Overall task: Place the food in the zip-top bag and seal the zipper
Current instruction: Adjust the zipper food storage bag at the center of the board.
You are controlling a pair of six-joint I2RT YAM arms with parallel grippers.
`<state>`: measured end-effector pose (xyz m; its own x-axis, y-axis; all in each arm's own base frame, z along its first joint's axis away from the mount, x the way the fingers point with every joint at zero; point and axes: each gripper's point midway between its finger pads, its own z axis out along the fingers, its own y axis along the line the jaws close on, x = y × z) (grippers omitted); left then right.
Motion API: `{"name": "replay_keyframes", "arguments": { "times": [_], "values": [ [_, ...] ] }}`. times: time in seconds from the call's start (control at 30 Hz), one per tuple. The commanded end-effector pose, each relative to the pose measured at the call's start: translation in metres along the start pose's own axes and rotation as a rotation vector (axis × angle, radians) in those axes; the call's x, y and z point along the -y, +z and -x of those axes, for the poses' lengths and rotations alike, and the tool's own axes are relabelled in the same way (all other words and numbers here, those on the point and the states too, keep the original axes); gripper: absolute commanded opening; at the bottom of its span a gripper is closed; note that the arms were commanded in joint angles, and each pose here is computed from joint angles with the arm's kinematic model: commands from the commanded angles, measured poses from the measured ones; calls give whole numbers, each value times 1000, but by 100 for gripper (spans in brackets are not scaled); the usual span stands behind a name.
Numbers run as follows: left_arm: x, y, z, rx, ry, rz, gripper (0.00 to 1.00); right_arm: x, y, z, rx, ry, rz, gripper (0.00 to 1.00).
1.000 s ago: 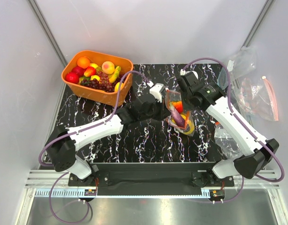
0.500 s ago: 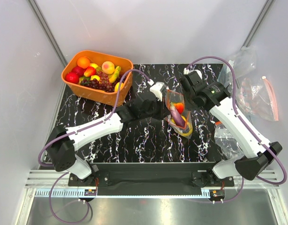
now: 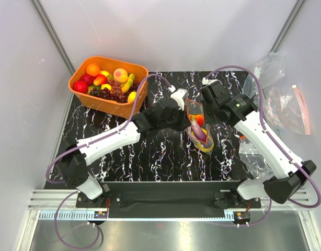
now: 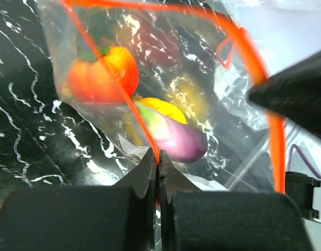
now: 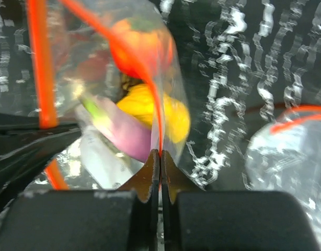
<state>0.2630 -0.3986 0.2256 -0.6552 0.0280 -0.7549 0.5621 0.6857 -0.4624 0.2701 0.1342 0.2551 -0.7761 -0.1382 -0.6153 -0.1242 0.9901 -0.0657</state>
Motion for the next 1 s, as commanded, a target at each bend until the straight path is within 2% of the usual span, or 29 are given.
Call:
{"name": "replay_keyframes", "arguments": {
  "times": [0.0,0.17,0.2,0.37,0.5,0.53,0.6,0.67,0.77,0.83,0.9,0.97],
  "values": [
    [4,-17,36,50,61,18,0,-32,-11,25,118,20,186,0],
    [-9,-53,68,60,123,137,1,-12,-18,40,215,84,116,0],
    [0,-62,80,81,131,122,2,-8,-9,35,199,87,103,0],
    [22,-64,72,26,140,7,3,16,22,17,106,146,81,0],
    [6,-39,53,-3,95,-30,3,43,-22,45,222,173,9,0],
    [-3,-26,30,-72,71,-54,2,47,-35,51,255,185,2,0],
    [-17,-16,28,-84,9,-83,0,50,-58,61,303,208,22,0],
    [-26,-7,13,-128,-17,-90,0,38,-63,65,318,224,95,0],
    [-31,-4,9,-128,-13,-78,0,10,-33,44,213,200,201,0],
    [-31,-5,11,-118,-11,-73,0,-5,3,21,103,189,229,0],
    [-33,-7,9,-120,-4,-65,0,-13,24,8,64,196,248,0],
    [-36,-9,11,-109,5,-51,0,-22,27,4,58,196,295,0]
  ]
}}
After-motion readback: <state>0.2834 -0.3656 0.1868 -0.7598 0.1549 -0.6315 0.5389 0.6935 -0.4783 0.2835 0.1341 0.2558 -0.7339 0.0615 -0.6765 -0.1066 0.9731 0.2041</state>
